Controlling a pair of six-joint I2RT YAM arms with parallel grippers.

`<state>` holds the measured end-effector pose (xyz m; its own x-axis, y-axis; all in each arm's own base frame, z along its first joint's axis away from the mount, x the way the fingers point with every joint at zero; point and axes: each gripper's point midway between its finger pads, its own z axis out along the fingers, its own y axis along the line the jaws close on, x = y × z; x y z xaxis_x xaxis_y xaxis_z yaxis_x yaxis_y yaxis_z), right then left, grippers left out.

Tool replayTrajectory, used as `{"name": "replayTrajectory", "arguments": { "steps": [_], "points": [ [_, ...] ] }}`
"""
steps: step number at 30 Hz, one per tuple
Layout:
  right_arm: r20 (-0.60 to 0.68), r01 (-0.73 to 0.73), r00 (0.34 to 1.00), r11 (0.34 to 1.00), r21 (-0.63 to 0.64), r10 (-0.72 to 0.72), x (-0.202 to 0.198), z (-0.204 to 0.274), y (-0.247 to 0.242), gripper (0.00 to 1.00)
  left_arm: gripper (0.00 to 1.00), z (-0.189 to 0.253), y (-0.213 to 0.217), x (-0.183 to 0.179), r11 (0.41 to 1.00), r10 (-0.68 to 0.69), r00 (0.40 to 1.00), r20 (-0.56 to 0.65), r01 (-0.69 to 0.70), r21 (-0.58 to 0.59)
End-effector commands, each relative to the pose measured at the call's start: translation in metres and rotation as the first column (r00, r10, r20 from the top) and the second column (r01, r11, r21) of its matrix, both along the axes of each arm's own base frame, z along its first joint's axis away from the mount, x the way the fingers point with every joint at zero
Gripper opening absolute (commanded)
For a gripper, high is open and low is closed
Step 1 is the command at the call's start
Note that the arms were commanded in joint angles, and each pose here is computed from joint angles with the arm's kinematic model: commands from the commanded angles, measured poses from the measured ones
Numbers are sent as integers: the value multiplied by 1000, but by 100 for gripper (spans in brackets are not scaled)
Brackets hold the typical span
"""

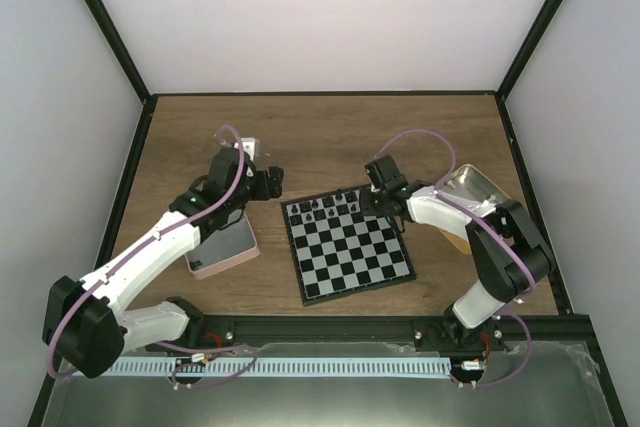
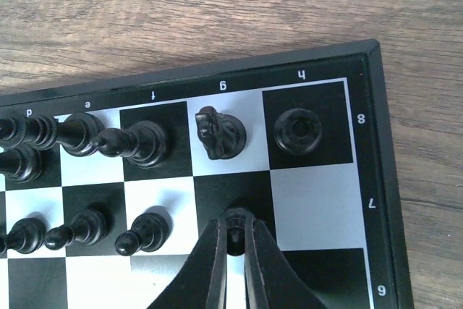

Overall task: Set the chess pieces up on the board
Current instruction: Place the chess piece on the chessboard, then adjust the storage box at the center of the board.

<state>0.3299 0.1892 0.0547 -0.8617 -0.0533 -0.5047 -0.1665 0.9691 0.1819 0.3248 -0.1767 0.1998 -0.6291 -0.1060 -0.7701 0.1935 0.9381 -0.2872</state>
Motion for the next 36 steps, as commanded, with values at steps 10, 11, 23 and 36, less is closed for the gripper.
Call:
{"name": "replayTrajectory", "arguments": {
  "steps": [10,11,23,36],
  "points": [
    [24,-6,1000,1000,-10,6,8,4,4,11,90,-14,65,9,964,257,957,-132,-263,-31],
    [28,-3,1000,1000,-4,3,9,8,5,17,90,-17,73,8,956,286,946,-152,-293,-26],
    [100,105,988,990,89,-114,12,77,-1,46,100,-51,192,-55,763,628,706,-327,-641,82],
    [140,66,985,970,235,-101,-12,111,3,54,100,-104,236,-109,492,763,370,-530,-864,106]
  ]
}}
